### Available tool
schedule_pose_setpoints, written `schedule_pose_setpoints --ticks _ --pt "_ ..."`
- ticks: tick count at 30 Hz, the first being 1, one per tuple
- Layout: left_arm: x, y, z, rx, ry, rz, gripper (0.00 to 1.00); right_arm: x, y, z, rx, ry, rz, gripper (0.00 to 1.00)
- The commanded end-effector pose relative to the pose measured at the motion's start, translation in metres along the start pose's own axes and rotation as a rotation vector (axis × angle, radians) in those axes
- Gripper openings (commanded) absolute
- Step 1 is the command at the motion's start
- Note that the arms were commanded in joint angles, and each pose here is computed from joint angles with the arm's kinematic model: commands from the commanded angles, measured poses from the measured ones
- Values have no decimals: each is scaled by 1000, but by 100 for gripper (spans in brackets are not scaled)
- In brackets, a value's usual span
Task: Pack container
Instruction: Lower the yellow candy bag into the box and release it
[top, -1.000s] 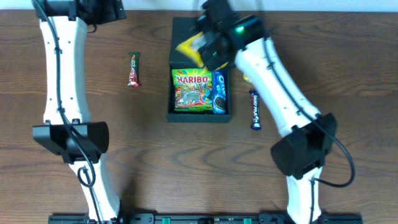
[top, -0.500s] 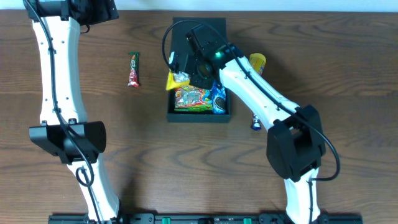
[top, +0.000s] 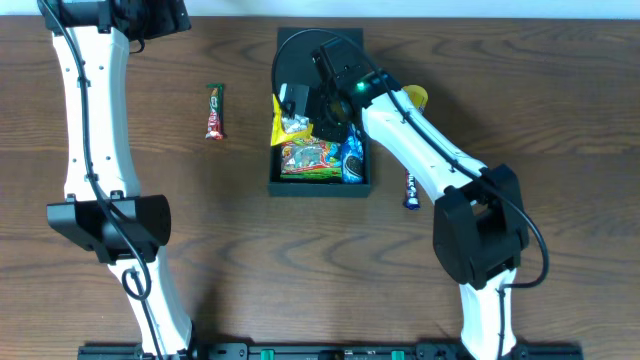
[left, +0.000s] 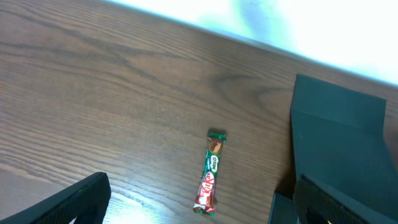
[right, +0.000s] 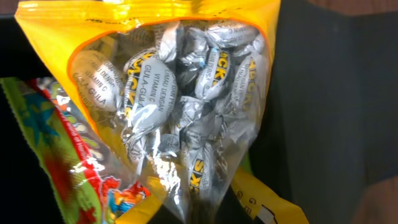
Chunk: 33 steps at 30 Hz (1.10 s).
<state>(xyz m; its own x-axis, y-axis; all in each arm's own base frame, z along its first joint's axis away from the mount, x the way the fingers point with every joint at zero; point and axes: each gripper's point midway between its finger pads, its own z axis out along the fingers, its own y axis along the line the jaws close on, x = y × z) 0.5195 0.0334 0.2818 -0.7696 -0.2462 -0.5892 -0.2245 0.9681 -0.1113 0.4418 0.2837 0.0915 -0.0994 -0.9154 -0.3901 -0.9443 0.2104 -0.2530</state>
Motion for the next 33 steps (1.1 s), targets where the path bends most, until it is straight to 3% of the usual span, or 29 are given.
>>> schedule_pose_setpoints --ticks 1,7,12,13,14,15,16,21,33 --pt "-3 2 2 -10 -9 6 95 -5 0 -4 -13 -36 -10 99" --pt "-3 2 2 -9 -11 6 95 -11 -58 -29 254 -5 182 99" --pt "-3 2 2 -9 -11 6 95 -45 -85 -84 346 -141 297 99" --pt "-3 2 2 -9 -11 6 95 -52 -85 -93 338 -177 317 89" --pt "-3 2 2 -9 -11 6 95 -60 -82 -101 312 -220 339 67" --pt "-3 2 2 -9 -11 6 95 -66 -78 -105 280 -254 355 29" --pt "-3 2 2 -9 -11 6 95 -72 -69 -106 220 -288 370 4" --pt "-3 1 2 -1 -10 6 95 -52 -28 -58 -51 -244 411 1" --pt "-1 0 2 1 -1 6 95 -18 5 26 -243 -142 488 1"
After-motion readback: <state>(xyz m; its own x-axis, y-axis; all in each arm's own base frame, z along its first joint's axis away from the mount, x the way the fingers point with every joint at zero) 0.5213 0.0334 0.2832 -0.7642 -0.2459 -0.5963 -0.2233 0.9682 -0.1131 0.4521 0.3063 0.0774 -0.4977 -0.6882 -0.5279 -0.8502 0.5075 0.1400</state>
